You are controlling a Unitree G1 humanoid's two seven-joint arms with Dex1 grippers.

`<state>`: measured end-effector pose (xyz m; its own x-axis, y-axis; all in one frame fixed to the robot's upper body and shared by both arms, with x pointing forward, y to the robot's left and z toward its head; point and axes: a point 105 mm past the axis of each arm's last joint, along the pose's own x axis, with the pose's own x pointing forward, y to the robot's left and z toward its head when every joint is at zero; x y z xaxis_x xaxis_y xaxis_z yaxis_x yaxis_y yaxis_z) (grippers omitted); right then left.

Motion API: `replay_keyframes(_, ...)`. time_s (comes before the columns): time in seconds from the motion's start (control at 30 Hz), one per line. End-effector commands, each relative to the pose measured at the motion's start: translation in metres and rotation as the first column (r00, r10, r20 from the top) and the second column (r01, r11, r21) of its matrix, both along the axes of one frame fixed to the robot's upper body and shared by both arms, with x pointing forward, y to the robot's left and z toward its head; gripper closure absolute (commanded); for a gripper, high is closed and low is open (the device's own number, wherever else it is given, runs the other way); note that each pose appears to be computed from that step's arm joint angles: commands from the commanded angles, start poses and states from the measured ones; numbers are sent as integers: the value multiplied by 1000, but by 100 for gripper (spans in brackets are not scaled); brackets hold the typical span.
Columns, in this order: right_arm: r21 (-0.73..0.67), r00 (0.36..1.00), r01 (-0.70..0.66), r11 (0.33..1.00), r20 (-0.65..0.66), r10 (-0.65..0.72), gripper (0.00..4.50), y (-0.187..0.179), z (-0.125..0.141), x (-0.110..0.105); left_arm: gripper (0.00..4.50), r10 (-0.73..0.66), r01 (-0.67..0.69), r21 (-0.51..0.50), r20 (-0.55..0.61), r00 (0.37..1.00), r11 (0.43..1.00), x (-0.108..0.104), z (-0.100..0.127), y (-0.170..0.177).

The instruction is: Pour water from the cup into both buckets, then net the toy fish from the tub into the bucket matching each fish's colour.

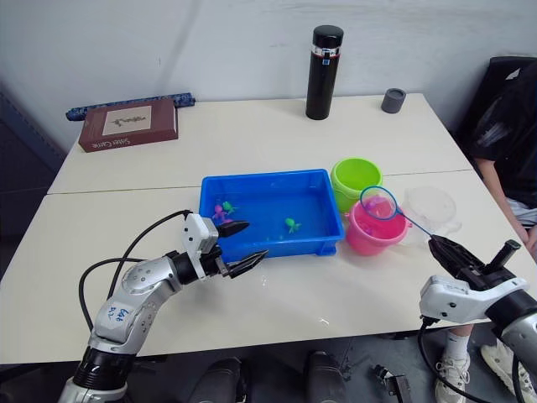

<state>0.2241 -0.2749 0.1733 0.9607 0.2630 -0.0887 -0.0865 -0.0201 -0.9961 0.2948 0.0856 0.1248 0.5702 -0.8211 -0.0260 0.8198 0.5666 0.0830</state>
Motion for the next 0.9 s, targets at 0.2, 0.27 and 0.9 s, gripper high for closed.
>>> replay_keyframes(0.2,-118,993,47,992,113,-34,450,-13,18,1,4,-16,16,-11,39,999,1000,-1,8,-3)
replay_keyframes(0.27,-111,991,56,992,129,-41,450,-14,23,3,4,-14,15,-10,39,999,1000,-1,7,-3)
replay_keyframes(0.9,326,971,-239,915,83,224,450,85,69,53,4,159,-158,-14,37,987,987,-3,3,18)
